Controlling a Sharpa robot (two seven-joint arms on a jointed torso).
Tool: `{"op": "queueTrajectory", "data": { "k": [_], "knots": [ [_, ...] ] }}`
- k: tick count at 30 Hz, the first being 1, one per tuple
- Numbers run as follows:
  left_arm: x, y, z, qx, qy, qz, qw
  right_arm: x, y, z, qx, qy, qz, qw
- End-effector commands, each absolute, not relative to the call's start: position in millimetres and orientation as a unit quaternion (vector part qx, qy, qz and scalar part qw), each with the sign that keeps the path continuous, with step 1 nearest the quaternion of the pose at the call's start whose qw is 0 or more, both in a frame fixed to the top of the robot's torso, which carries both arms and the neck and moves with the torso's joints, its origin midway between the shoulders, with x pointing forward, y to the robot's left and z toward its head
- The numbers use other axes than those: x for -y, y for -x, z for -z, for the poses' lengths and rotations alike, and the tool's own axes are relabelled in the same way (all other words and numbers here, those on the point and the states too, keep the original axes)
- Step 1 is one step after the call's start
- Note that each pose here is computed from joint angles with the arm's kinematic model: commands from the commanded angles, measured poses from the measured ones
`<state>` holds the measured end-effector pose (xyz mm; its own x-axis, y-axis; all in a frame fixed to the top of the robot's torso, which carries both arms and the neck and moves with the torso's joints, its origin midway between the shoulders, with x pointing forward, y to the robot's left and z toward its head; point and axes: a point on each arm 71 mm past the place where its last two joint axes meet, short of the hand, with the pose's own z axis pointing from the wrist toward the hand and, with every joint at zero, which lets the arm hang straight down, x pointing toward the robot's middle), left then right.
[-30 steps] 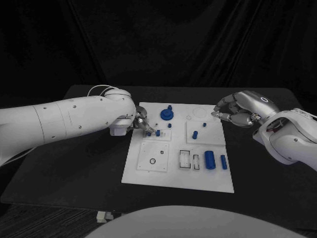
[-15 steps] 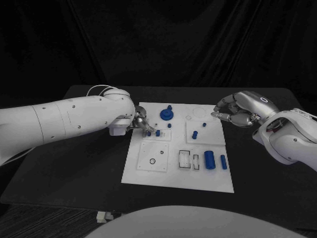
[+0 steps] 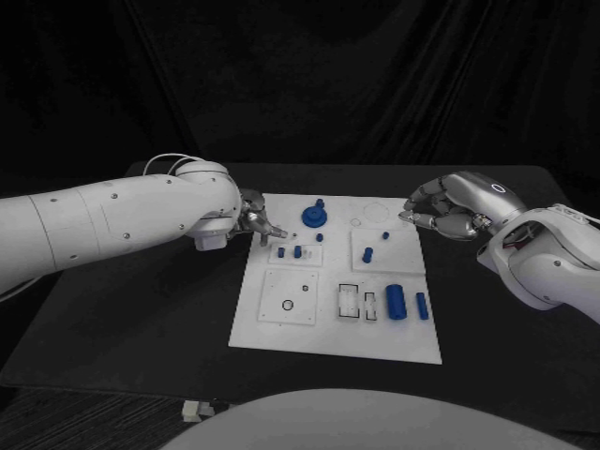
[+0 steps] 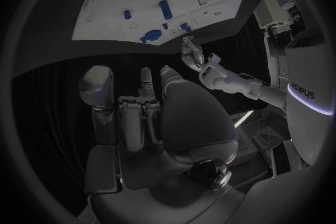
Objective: Assemble the parts on the task board
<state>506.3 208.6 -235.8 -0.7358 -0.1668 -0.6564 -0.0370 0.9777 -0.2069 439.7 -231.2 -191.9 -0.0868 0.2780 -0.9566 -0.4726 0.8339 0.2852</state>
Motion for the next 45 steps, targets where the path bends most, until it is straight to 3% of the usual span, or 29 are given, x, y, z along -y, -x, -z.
{"op": "queueTrajectory", "data": {
  "k": [1,8,21,25,33,45],
  "knots": [
    [-207.4,-512.2,222.6,-0.904,0.072,0.122,0.403,232,-440,193,-0.686,0.066,-0.273,0.671],
    [-207.6,-516.8,212.1,-0.894,0.071,0.138,0.420,232,-441,194,-0.687,0.065,-0.274,0.670],
    [-203.9,-511.9,215.5,-0.906,0.050,0.142,0.395,233,-441,194,-0.687,0.064,-0.273,0.670],
    [-205.1,-506.6,218.9,-0.898,0.057,0.152,0.409,233,-440,194,-0.688,0.063,-0.272,0.670],
    [-210.1,-491.1,224.6,-0.860,0.056,0.161,0.481,235,-439,194,-0.688,0.062,-0.272,0.670],
    [-208.6,-479.5,240.1,-0.866,0.050,0.159,0.472,235,-439,195,-0.689,0.062,-0.271,0.670]
  ]
}}
